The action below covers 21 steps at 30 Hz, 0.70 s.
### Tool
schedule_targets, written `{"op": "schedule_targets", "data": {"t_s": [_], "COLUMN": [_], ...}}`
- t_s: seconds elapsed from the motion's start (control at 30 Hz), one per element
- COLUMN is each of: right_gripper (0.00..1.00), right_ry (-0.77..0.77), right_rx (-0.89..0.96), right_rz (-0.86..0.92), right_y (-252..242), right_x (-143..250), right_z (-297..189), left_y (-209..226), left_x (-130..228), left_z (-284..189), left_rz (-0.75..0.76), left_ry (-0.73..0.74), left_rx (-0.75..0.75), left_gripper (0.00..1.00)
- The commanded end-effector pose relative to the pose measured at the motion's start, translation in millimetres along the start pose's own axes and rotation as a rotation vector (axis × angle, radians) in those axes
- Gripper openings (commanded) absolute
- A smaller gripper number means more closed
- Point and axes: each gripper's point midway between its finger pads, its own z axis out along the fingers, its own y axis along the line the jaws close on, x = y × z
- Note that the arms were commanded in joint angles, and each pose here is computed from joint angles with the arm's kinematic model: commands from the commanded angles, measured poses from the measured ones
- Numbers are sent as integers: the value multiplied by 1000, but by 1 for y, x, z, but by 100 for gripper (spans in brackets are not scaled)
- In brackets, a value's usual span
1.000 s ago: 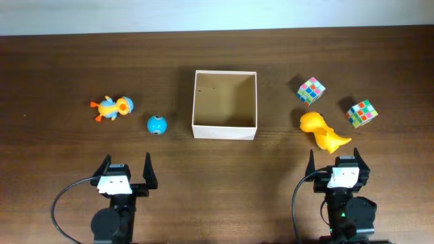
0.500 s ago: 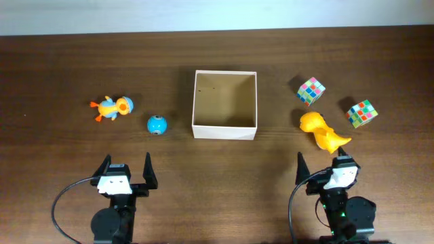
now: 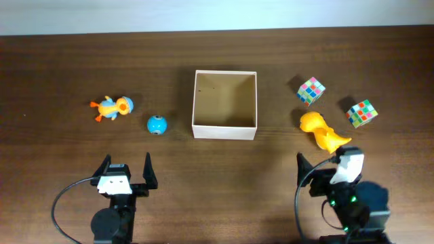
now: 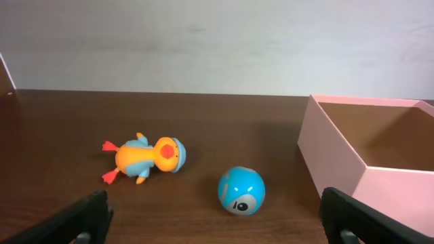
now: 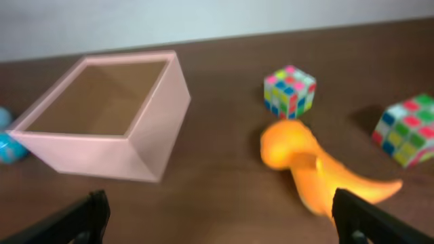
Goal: Pack container
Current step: 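Move the right gripper over the upper Rubik's cube and lower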
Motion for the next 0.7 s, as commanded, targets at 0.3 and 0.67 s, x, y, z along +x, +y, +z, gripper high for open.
{"op": "schedule_targets", "data": {"t_s": [0.3, 0.67], "right_gripper": [99, 99], "right_ry": [363, 441], "right_rx": [-101, -21], "right_rz": [93, 193], "right_y": [37, 20], "right_x": [-90, -106], "right_z": [-4, 63], "left_y": [-3, -3], "left_x": [0, 0], "left_z": [0, 0], "left_rz": [20, 20], "left_ry": [-2, -2], "left_rx": [17, 17], "left_gripper": [99, 99]}}
